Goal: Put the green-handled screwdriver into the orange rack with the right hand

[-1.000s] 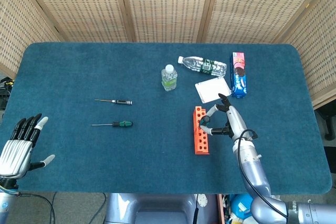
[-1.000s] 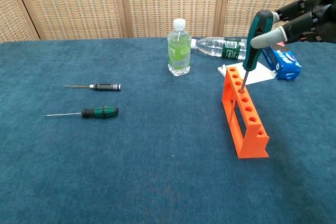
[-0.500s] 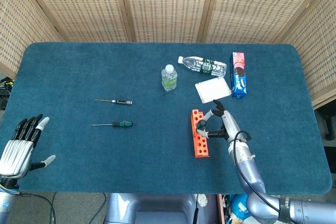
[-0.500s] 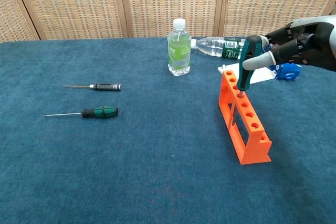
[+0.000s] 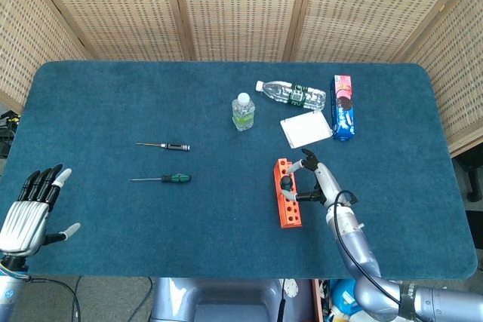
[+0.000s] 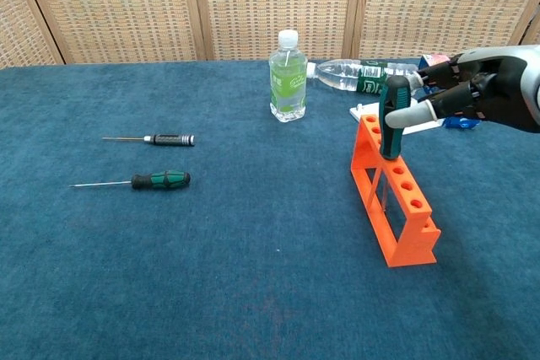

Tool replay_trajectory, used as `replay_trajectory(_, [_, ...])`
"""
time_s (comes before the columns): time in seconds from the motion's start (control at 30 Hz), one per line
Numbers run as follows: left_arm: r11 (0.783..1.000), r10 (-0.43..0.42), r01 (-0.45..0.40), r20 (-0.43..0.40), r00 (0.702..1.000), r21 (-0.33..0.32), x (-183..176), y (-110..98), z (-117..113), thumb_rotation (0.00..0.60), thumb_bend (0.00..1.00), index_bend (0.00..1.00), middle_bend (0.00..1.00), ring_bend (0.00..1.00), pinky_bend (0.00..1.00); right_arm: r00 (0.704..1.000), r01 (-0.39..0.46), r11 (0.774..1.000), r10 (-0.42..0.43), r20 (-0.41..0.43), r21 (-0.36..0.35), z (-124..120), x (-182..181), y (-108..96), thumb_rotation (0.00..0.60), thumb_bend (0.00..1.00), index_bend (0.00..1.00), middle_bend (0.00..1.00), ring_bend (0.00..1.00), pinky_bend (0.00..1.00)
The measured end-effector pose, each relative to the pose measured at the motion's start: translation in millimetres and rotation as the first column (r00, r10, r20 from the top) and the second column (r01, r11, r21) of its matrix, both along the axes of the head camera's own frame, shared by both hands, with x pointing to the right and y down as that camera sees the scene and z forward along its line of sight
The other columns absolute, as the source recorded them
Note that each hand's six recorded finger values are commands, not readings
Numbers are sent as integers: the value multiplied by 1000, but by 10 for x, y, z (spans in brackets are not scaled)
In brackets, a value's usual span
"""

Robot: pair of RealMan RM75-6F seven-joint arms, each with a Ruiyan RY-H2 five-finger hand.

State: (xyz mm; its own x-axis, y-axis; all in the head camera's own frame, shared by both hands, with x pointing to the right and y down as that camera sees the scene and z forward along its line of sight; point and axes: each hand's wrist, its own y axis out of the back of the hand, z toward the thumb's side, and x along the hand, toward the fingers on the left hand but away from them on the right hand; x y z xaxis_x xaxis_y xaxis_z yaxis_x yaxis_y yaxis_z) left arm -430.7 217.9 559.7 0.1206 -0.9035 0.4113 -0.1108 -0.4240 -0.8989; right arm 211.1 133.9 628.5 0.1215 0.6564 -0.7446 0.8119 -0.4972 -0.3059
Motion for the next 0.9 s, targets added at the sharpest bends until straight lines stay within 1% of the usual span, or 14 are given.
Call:
replay_trajectory(0.1, [1000,0,0,0,1000,1,1,-1,-2,600,0,0,0,0,0,1000,2,1000,-2,6,6,-17,-1,1,600,182,349,0,0,0])
replay_trajectory(0.17, [1000,1,-1,0,1000,0,2,0,-1,600,0,0,0,0,0,1000,1,1000,-1,10,15,-41,3,-7,600,182,343,0,0,0])
replay_trajectory(0.33, [1000,-1,1,0,1000,3,-1,-5,-3,600,0,0,0,0,0,1000,-5,998,4,17,59,-160,47,-59,600,183,340,0,0,0])
replay_trajectory(0.47, [1000,-7,7,0,1000,5,-17,-12,-11,600,0,0,0,0,0,1000,3,994,-3,-2,105,-297,151,-118,600,183,329,0,0,0])
replay_trajectory(0.6, [1000,-13,13,-1,1000,9,-31,-21,-26,600,0,0,0,0,0,999,27,987,-19,-51,158,-442,333,-162,600,183,304,0,0,0])
replay_trajectory(0.73, [1000,-24,24,-1,1000,11,-60,-29,-34,600,0,0,0,0,0,991,69,977,-44,-130,199,-547,577,-138,600,182,250,0,0,0])
replay_trajectory(0.83, [999,-30,30,2,1000,9,-80,-36,-36,600,0,0,0,0,0,977,113,967,-66,-204,227,-591,777,-81,600,183,214,0,0,0])
replay_trajectory(0.9, [999,-31,31,4,1000,9,-82,-37,-35,600,0,0,0,0,0,960,152,956,-83,-266,251,-617,935,-23,600,183,196,0,0,0])
